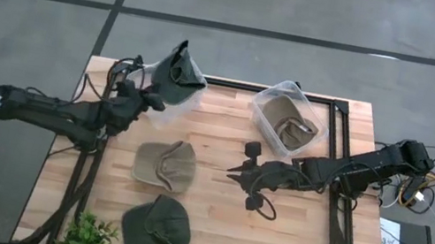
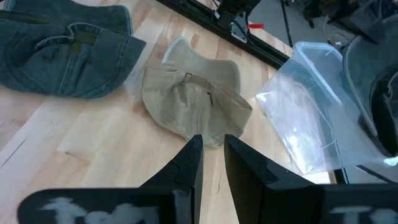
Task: Pick & Place hat
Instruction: Put the right black cap into the left transparent bin
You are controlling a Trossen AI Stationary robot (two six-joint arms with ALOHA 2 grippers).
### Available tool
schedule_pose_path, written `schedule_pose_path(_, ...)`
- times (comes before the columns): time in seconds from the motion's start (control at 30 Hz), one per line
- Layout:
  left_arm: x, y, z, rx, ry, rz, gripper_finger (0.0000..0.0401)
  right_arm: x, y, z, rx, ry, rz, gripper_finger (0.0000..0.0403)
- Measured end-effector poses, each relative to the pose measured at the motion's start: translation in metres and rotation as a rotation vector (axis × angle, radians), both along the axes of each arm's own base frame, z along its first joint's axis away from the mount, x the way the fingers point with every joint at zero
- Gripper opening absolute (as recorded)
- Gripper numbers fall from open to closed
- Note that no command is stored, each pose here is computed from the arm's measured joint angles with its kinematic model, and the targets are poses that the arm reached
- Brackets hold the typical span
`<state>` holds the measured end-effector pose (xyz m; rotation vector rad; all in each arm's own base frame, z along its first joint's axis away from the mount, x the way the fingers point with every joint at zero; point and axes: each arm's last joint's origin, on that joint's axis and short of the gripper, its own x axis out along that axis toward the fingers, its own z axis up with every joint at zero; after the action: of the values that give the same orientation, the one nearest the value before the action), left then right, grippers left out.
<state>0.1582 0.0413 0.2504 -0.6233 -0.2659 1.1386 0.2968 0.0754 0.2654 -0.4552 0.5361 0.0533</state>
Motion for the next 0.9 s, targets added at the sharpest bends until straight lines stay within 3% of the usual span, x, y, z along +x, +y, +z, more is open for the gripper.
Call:
schedule_pose_path(0.13,-0.002,0.001,-0.006,-0.008,0.067,0.014,0.0009,-0.001,0.0,-0.004,0.003,0.01,-0.002,0.0061)
schedule_pose_path(0.37,-0.002,0.003,-0.009,-0.058,0.055,-0.041,0.002,-0.002,0.0,-0.007,0.003,0.02,-0.003,0.0061)
schedule_pose_path(0.9,-0.007,0.009,-0.013,-0.072,0.13,-0.038,0.0129,-0.003,0.0,-0.008,0.028,0.021,-0.019,0.0061)
